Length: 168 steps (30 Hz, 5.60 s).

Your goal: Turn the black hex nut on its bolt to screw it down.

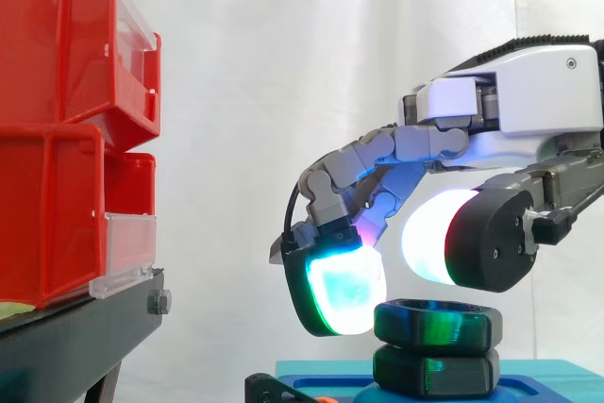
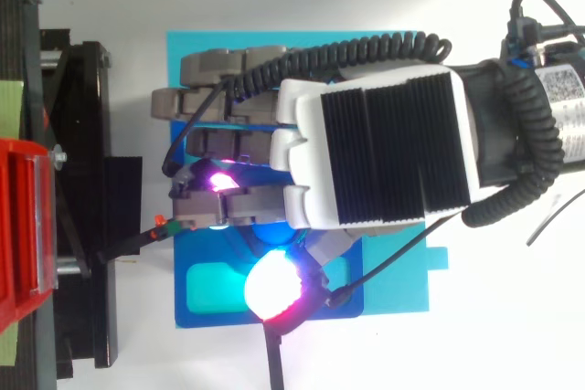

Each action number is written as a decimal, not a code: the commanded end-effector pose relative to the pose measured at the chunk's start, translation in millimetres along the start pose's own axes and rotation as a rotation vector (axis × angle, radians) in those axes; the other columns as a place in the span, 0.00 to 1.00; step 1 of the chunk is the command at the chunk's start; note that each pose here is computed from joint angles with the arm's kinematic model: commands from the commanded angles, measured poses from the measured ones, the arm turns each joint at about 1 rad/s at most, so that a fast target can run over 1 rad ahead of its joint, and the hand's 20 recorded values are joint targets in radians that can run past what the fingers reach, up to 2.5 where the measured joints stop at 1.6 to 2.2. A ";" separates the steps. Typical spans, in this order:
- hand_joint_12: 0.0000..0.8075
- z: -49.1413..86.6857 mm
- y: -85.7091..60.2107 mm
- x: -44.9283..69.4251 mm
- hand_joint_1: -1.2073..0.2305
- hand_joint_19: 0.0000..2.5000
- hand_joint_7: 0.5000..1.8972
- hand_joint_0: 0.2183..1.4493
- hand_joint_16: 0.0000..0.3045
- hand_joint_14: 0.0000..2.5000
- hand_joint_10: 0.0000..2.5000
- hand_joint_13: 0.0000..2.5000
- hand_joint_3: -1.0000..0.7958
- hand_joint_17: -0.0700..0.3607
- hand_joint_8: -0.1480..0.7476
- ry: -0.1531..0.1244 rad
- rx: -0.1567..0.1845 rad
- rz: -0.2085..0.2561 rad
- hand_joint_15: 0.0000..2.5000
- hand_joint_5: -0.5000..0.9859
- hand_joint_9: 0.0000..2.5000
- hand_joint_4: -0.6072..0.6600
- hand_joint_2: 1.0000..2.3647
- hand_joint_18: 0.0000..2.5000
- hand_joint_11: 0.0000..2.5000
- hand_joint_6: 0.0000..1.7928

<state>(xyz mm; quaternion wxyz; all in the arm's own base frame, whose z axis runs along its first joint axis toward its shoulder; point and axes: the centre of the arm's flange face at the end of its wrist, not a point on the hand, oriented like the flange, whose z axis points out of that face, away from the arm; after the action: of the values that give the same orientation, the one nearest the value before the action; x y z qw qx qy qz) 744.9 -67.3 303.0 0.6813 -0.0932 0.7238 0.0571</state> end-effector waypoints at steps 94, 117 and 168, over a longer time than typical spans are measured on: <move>0.43 7.8 32.2 20.5 0.69 0.14 0.76 0.24 0.15 0.00 0.00 0.21 0.28 0.39 0.42 -0.048 -0.048 -0.022 0.00 0.35 0.35 0.53 0.00 0.16 0.00 0.28; 0.44 -10.8 -20.5 23.6 0.74 0.14 0.76 0.24 0.15 0.00 0.00 0.21 0.28 0.40 0.42 -0.053 -0.046 -0.025 0.00 0.36 0.36 0.53 0.00 0.16 0.00 0.29; 0.47 12.3 20.6 -18.9 0.69 0.12 0.37 0.20 0.17 0.00 0.00 0.18 0.28 0.43 0.42 -0.060 -0.066 -0.024 0.00 0.33 0.32 0.66 0.00 0.13 0.00 0.28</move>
<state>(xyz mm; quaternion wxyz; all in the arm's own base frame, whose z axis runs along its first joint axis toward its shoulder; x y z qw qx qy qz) 754.4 -48.4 321.7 0.7051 -0.1232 0.6942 0.0757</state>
